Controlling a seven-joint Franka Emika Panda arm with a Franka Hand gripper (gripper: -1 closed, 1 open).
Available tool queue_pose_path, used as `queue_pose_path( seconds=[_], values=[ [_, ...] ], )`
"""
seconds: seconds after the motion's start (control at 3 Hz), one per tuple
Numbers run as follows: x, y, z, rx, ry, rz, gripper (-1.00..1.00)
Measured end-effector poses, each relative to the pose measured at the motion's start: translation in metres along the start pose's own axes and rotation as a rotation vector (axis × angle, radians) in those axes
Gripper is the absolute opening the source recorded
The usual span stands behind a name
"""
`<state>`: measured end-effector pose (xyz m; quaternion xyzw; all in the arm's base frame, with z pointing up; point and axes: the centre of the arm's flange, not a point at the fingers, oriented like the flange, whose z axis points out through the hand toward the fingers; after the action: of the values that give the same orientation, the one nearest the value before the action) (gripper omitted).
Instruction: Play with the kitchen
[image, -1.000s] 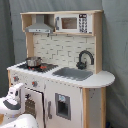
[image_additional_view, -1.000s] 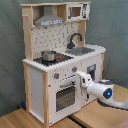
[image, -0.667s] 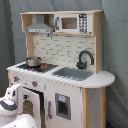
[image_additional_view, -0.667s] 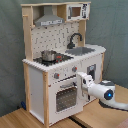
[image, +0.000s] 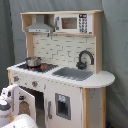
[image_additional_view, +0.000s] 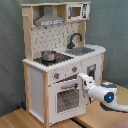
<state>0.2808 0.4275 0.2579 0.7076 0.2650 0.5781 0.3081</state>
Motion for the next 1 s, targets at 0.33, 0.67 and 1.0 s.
queue_pose_path(
  seconds=[0.33, 0.67, 1.0],
  values=[
    [0.006, -0.006, -0.01, -0.024, -0.038, -0.001, -1.0],
    [0.011, -0.013, -0.022, -0.052, -0.064, -0.003, -1.0],
    [0.014, -0.019, -0.029, -0.08, -0.077, -0.001, -1.0]
  ],
)
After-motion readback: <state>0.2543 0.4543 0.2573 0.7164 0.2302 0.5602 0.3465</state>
